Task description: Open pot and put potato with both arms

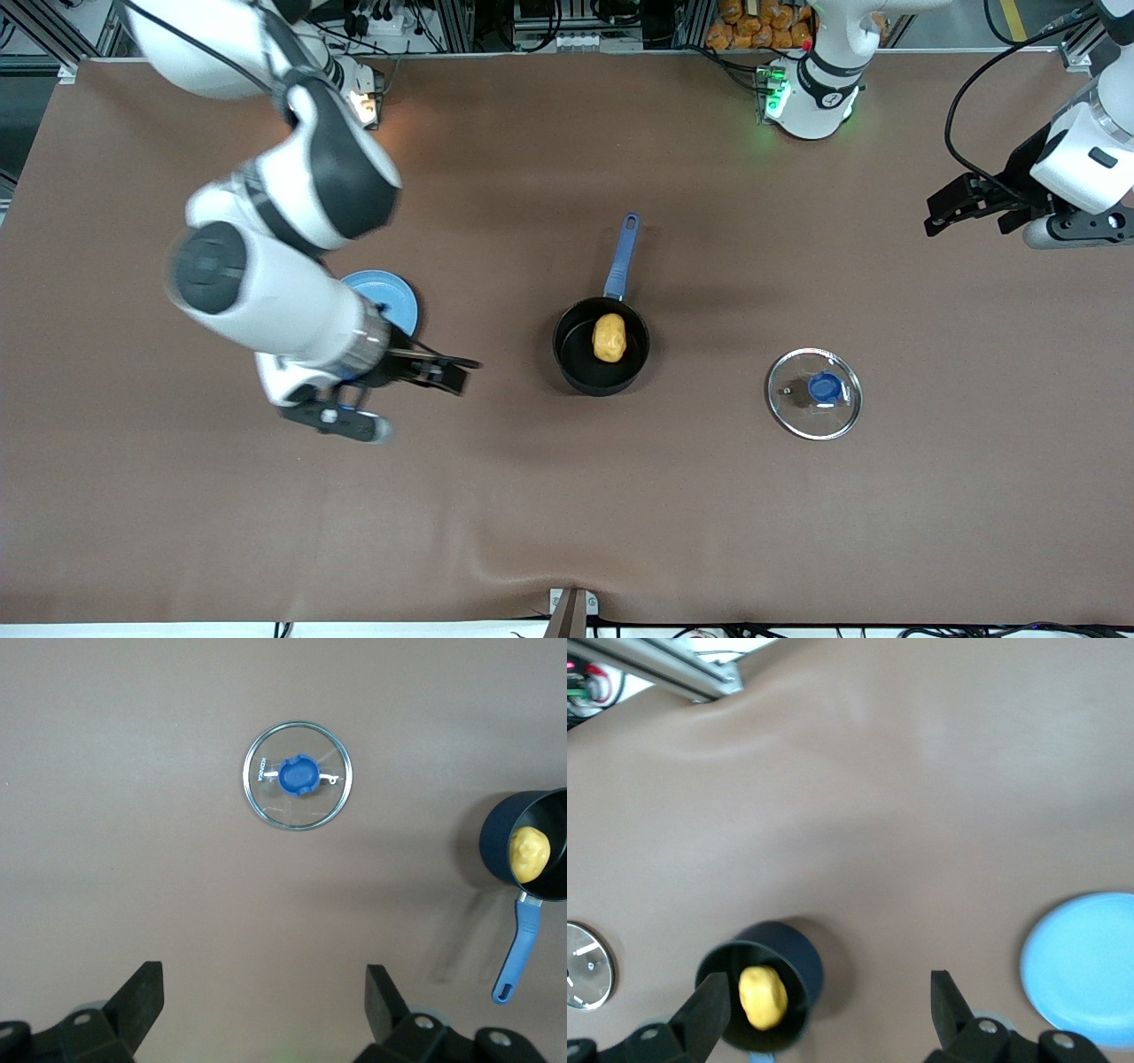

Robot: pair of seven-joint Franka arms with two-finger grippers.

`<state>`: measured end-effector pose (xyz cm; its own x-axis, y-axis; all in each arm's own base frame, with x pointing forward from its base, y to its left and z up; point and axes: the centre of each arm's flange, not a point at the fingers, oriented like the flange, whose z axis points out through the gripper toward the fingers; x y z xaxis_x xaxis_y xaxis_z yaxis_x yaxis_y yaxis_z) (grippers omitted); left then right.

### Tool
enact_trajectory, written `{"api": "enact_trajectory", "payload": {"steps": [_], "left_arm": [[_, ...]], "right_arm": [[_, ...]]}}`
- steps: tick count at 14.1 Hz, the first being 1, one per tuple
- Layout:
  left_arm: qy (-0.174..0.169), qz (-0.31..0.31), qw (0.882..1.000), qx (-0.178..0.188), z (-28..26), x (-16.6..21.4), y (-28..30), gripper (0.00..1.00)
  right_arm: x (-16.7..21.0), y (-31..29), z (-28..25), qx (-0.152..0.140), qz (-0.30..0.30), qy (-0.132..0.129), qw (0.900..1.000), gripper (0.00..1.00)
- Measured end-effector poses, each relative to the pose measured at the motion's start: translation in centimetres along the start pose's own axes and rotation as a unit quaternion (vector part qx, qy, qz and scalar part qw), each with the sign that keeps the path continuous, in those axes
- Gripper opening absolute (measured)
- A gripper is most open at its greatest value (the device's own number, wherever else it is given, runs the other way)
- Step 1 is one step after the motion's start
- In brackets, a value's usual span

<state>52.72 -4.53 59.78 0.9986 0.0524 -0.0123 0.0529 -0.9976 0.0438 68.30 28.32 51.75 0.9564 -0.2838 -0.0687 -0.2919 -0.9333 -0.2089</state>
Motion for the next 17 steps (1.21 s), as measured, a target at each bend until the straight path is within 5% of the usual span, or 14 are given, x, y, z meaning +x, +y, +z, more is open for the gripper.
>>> {"api": "enact_trajectory", "payload": {"steps": [4, 8, 11, 14, 17], "left_arm": [[-0.005, 0.001, 1.000, 0.000, 0.5, 0.3, 0.2, 1.00], [-0.005, 0.003, 1.000, 0.000, 0.6, 0.4, 0.4, 1.00], [-0.003, 0.003, 1.000, 0.000, 0.3, 0.4, 0.5, 1.00], [-0.002, 0.004, 1.000, -0.001, 0.3, 0.4, 0.5, 1.00], [-0.002, 0.004, 1.000, -0.001, 0.2, 0.4, 0.5, 1.00]], "right_arm": [[0.6, 5.9, -7.5, -0.006, 0.024, -0.006, 1.000, 1.00], [-0.8, 10.2, -12.4, -0.107, 0.013, 0.020, 0.994, 1.00], [-2.6, 11.7, -15.0, -0.136, -0.041, 0.007, 0.990, 1.00], [-2.7, 14.2, -17.0, -0.150, -0.100, -0.005, 0.984, 1.00], [-2.0, 18.1, -18.5, -0.128, -0.108, -0.007, 0.986, 1.00]]}}
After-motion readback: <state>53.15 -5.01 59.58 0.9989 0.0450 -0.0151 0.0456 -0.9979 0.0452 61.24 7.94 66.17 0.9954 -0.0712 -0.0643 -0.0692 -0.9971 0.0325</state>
